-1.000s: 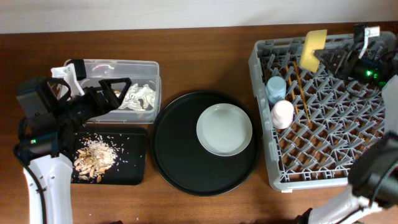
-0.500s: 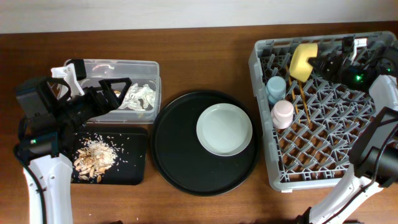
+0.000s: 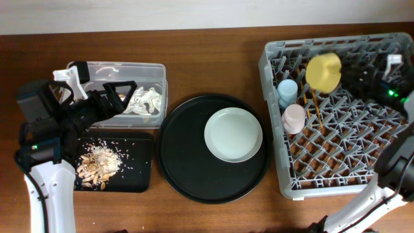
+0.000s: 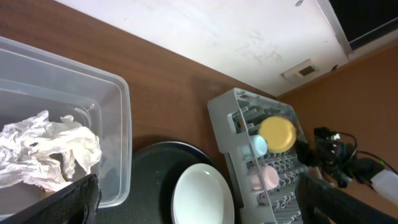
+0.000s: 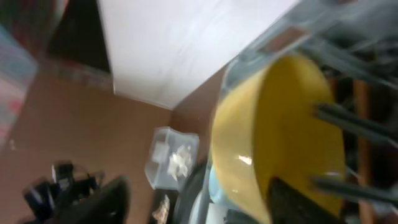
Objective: Sort waste into correct bins and load items into the dishwasher rack
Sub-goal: 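Move the right gripper back to the white plate on the tray, then grasp the edge of the white plate with the right gripper, then carry the white plate to the rack and stand it upright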
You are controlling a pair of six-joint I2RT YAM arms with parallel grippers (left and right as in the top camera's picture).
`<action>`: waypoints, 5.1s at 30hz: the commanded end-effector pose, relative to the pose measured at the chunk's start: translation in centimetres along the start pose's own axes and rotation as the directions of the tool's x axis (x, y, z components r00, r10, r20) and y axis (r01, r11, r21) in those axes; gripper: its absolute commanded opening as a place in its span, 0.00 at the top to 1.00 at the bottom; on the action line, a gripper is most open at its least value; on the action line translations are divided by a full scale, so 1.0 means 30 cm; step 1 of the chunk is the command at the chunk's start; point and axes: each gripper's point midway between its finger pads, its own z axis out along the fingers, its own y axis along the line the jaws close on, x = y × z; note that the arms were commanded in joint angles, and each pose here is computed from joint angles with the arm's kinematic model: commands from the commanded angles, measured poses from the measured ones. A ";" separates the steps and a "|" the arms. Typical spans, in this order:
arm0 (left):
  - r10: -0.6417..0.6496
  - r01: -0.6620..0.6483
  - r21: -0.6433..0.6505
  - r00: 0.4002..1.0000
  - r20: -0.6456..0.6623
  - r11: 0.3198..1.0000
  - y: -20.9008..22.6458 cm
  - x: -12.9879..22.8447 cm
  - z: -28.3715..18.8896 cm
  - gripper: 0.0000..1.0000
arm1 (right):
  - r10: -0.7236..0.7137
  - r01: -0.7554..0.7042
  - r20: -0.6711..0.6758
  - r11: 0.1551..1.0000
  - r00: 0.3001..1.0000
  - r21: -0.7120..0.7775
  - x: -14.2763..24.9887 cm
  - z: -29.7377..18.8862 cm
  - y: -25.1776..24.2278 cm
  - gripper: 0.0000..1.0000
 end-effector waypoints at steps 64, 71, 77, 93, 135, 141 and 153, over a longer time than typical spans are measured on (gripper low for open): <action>0.010 -0.010 0.017 1.000 0.015 1.000 -0.027 -0.020 -0.016 0.01 | -0.089 0.772 -0.907 0.562 0.412 0.295 1.341 0.690 0.108 0.66; 0.010 -0.010 0.017 1.000 0.015 1.000 -0.027 -0.020 -0.016 0.01 | -0.102 0.773 -0.903 0.563 0.417 0.293 1.357 0.687 0.073 0.73; 0.010 -0.010 0.017 1.000 0.015 1.000 -0.027 -0.020 -0.016 0.01 | -0.106 0.804 -0.901 0.503 0.421 0.317 1.333 0.669 0.035 0.92; 0.010 -0.010 0.017 1.000 0.015 1.000 -0.027 -0.020 -0.016 0.01 | -0.342 0.747 -0.834 0.654 0.432 0.119 1.152 0.682 0.601 0.96; 0.010 -0.010 0.017 1.000 0.015 1.000 -0.027 -0.020 -0.016 0.01 | -0.013 0.036 -0.151 0.987 0.988 0.154 0.154 -0.072 0.235 0.01; 0.010 -0.010 0.017 1.000 0.015 1.000 -0.027 -0.020 -0.015 0.01 | -0.046 0.089 -0.162 0.959 0.986 0.269 0.096 -0.147 0.317 0.01; 0.010 -0.010 0.017 1.000 0.015 1.000 -0.027 -0.020 -0.016 0.01 | -0.241 0.568 -0.586 0.672 0.774 0.475 0.326 0.165 0.642 0.01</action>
